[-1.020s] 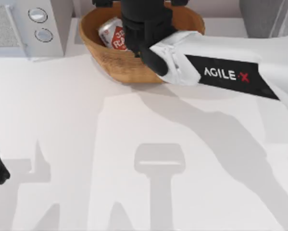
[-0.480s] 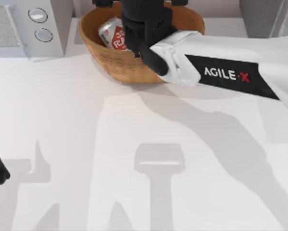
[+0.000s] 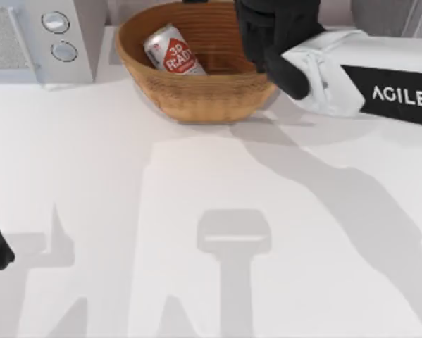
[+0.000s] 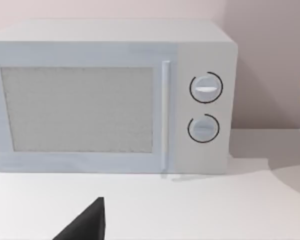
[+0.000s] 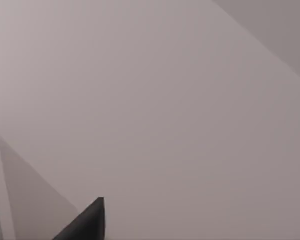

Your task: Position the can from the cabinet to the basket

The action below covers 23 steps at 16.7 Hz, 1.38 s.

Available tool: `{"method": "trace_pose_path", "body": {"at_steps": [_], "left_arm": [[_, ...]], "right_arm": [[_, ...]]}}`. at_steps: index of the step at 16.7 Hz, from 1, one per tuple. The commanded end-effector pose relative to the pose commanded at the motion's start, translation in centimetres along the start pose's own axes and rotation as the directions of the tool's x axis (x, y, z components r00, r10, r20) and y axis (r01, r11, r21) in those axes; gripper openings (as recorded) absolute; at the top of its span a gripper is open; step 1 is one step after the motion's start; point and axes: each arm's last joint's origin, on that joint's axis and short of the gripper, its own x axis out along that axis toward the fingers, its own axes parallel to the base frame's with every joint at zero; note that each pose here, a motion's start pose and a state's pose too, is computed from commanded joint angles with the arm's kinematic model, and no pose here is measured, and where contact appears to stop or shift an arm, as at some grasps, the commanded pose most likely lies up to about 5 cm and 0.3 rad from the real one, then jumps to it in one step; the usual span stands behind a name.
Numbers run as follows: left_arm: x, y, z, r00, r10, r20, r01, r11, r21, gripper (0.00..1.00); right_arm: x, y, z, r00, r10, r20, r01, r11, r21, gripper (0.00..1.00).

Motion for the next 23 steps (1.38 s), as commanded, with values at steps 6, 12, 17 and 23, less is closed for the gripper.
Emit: {"method": "trace_pose_path", "body": {"at_steps": [6,12,17,23], "left_arm": [[0.0,0.0,0.0,1.000,0.000,0.000,0.000,1.000,0.000,1.00],[0.0,0.0,0.0,1.000,0.000,0.000,0.000,1.000,0.000,1.00],[0.0,0.0,0.0,1.000,0.000,0.000,0.000,1.000,0.000,1.00],[0.0,0.0,0.0,1.000,0.000,0.000,0.000,1.000,0.000,1.00]], "right_arm": [[-7.6,-10.9,3.0,0.996,0.072,-0.061,-0.072,0.997,-0.009,1.00],[-19.8,-20.2,1.4,0.994,0.080,-0.073,-0.079,0.997,0.011,1.00],[-27.8,-23.8,-3.8,0.999,0.037,-0.036,-0.036,0.999,0.022,1.00],[-31.3,-25.1,-9.4,0.999,-0.040,0.026,0.040,0.999,0.020,1.00]]}}
